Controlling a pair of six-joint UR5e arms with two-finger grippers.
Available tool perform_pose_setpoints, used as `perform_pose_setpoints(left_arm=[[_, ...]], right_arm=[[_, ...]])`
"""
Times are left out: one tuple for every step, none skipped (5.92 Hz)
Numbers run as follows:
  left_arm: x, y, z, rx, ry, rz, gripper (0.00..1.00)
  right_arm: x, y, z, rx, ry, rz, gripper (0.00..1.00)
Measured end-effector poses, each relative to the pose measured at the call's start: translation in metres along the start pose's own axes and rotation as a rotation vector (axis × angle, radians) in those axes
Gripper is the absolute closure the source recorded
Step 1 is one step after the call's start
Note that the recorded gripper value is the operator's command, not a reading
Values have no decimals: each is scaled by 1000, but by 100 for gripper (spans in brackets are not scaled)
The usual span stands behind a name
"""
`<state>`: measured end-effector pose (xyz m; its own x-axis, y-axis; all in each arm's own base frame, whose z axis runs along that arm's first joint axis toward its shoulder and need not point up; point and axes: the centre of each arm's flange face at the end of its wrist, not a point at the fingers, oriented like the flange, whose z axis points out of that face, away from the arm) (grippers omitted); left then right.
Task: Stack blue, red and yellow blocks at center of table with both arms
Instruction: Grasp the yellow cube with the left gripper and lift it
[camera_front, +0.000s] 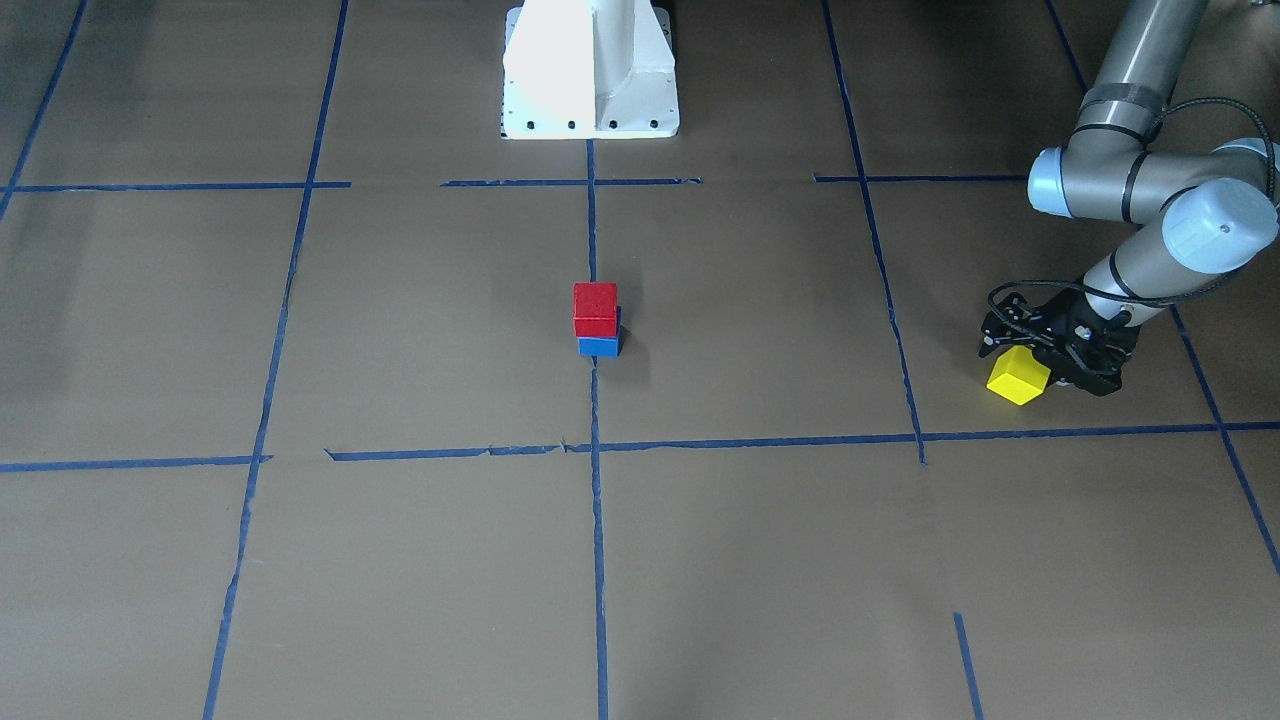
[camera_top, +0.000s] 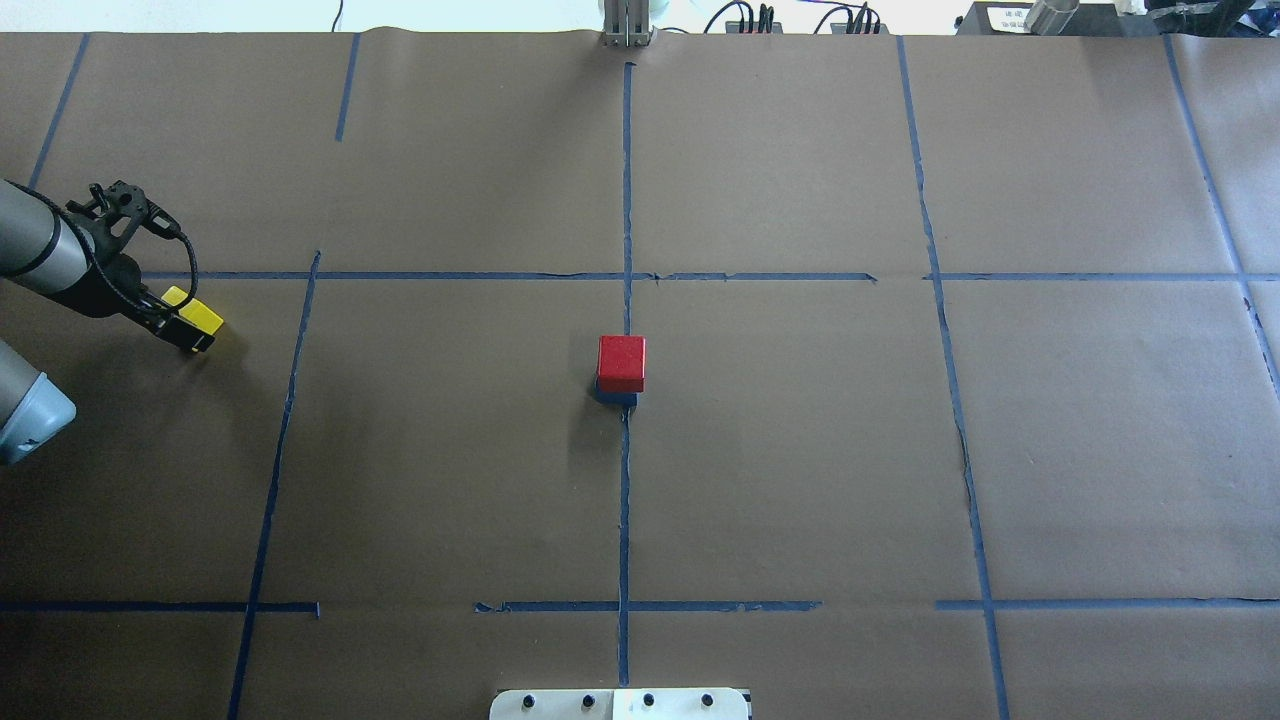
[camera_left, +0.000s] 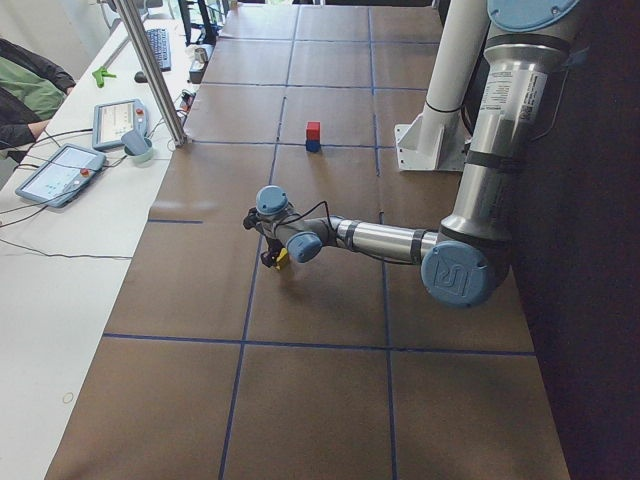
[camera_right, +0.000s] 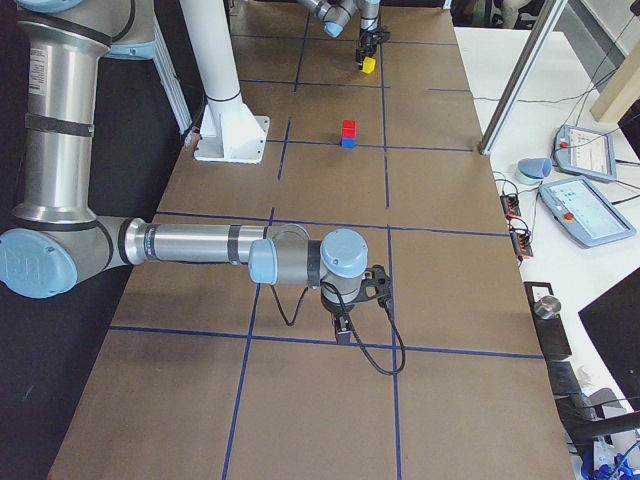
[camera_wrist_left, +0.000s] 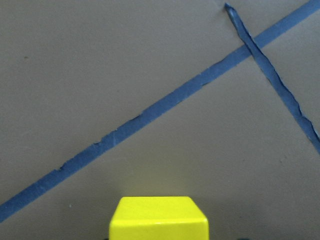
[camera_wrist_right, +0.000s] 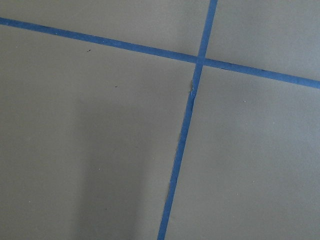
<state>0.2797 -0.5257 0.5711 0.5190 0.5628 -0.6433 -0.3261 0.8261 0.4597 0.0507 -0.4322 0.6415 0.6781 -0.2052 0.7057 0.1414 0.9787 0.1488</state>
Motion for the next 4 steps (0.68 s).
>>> perform_pose_setpoints(left_arm=[[4, -3, 1, -2, 3, 3, 91], [11, -13, -3, 3, 6, 5, 91], [28, -38, -14, 6, 8, -27, 91], [56, -68, -33, 7, 11, -117, 91]], right_arm=[[0, 0, 0, 0, 0, 0, 0], [0, 0, 0, 0, 0, 0, 0], [0, 0, 0, 0, 0, 0, 0], [0, 0, 0, 1, 0, 0, 0]])
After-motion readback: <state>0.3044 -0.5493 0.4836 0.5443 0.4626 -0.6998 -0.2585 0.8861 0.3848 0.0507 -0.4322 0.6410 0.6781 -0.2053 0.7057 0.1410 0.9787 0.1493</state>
